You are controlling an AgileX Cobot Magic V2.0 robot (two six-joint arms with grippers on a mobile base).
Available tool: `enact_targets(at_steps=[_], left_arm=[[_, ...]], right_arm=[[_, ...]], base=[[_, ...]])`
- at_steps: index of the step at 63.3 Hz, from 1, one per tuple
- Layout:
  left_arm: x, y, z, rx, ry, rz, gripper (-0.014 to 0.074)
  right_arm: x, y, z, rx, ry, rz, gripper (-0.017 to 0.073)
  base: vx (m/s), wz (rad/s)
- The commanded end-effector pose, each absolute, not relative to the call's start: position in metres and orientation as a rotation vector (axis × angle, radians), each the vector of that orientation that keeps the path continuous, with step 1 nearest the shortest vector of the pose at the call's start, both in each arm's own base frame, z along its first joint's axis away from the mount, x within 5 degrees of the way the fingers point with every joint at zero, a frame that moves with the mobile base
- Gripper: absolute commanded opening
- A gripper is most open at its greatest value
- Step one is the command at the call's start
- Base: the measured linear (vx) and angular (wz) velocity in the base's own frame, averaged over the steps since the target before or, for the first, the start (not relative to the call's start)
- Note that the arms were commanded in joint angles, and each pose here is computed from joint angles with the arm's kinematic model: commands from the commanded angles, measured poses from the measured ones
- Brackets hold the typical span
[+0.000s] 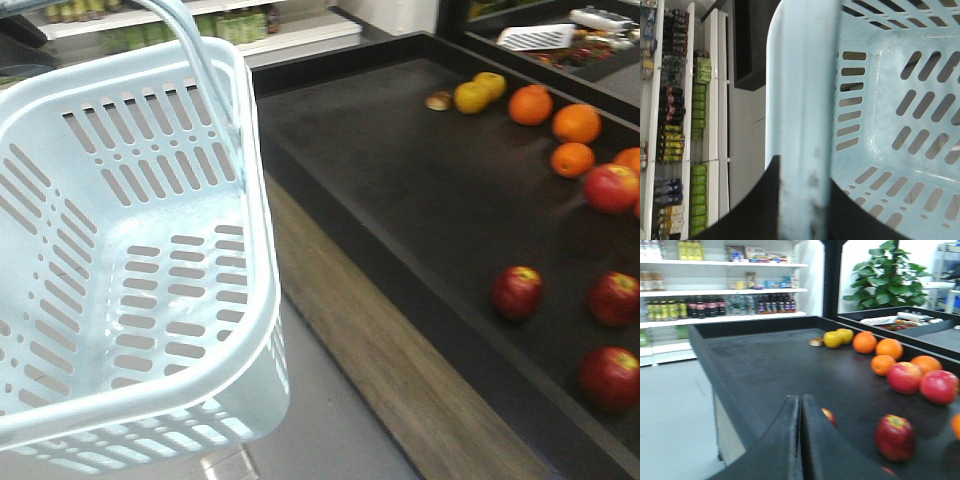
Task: Pick three apples into basket with both arms
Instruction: 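Turn the base away from the table holding the basket in the left gripper, then drive the base along the aisle carrying the basket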
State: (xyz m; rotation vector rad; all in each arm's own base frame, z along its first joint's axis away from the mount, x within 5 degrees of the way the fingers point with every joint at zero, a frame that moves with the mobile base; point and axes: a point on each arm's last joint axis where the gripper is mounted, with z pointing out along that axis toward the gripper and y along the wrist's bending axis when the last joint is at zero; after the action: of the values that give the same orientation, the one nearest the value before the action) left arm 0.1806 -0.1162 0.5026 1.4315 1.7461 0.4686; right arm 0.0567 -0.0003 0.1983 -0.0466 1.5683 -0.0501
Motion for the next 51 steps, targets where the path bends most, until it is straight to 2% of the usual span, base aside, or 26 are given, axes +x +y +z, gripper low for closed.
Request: enact_targets(at_steps=[1,27,51], left_arm=[[0.1733,-0.1077,0.5201,1.350,1.678,0.480,-0.0006],[0.1730,-0.1074,0.5202,1.349,1.677,0.480,-0.0006],[0.1730,-0.1074,0.5202,1.349,1.677,0.480,-0.0006]], right_arm=[[0.0560,0.0002,0.2013,-0.064,1.490,-0.065,-0.0009],[0.0560,0.0002,0.2013,-0.064,1.490,-0.065,-0.0009],[0.0560,0.0002,0.2013,-0.064,1.490,-0.065,-0.0009]], base=[[-0.01,0.48],[0.02,0.47],[0.07,0.33]])
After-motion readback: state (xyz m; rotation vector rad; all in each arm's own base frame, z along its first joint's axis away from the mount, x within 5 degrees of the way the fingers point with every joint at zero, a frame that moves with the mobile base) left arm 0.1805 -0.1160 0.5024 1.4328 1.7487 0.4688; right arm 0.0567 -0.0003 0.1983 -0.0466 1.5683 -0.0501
